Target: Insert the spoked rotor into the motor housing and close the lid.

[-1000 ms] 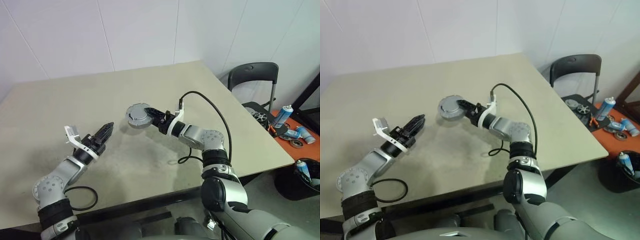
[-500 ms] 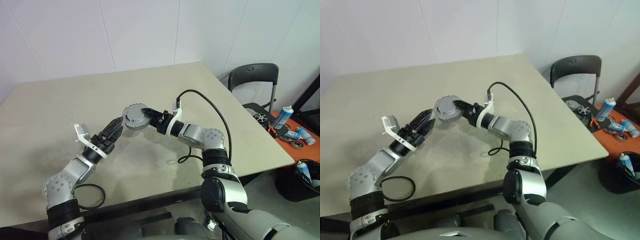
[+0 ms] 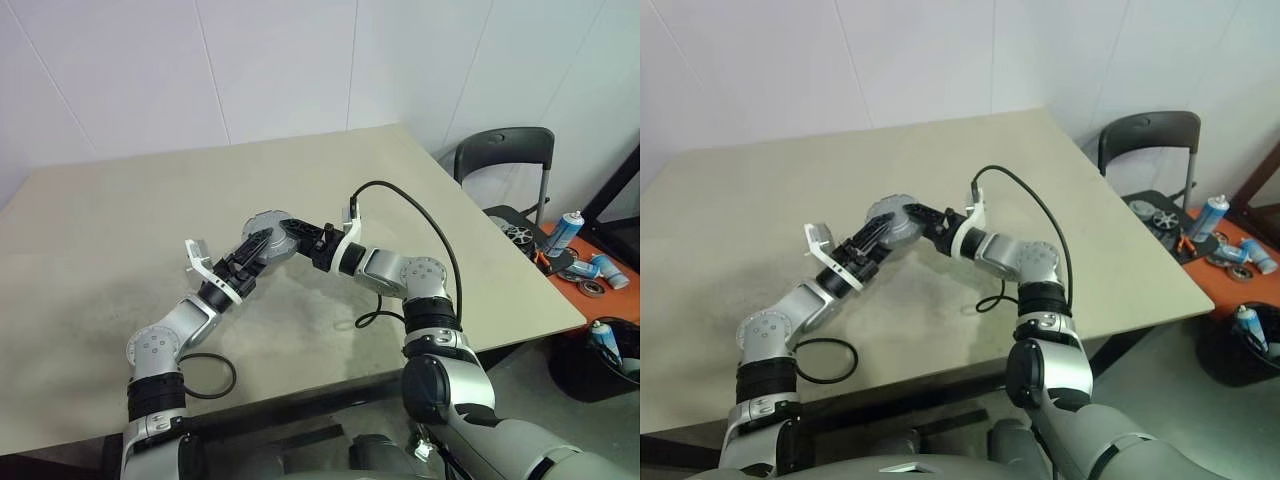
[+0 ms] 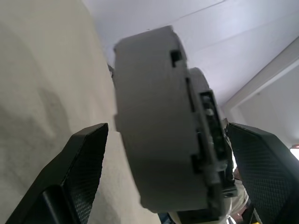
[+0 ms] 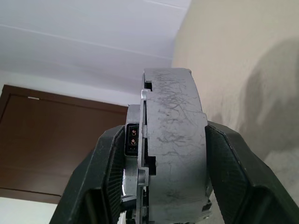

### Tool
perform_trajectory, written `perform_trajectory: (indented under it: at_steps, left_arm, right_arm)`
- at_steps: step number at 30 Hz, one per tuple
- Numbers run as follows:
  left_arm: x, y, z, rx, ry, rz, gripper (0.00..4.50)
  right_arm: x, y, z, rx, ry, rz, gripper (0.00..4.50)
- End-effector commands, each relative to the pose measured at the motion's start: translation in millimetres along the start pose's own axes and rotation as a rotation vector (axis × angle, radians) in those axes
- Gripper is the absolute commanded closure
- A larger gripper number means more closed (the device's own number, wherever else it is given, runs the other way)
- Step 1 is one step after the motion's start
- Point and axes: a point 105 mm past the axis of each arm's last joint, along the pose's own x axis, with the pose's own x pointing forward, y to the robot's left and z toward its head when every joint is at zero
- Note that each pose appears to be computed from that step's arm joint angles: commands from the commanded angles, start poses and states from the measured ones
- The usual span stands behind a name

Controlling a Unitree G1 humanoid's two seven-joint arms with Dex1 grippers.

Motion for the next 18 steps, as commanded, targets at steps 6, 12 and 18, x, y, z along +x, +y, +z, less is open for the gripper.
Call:
perform_trajectory:
  at_steps: [6,12,18]
  left_arm:
    - [20,-6,19,0.022,-0.063,-0.014,0.20]
    - [23,-12,10,-0.005,-0.028,-0.050,0.59]
    - [20,-11,7,-0.024,-0.029,-0.043,2.00]
  right_arm:
    - [9,28,4,-0.039,-0.003,0.091,2.30]
    - [7,27,6,-0.040,-0.007,0.087,2.30]
    - [7,25,6,-0.037,-0.010,0.082,2.30]
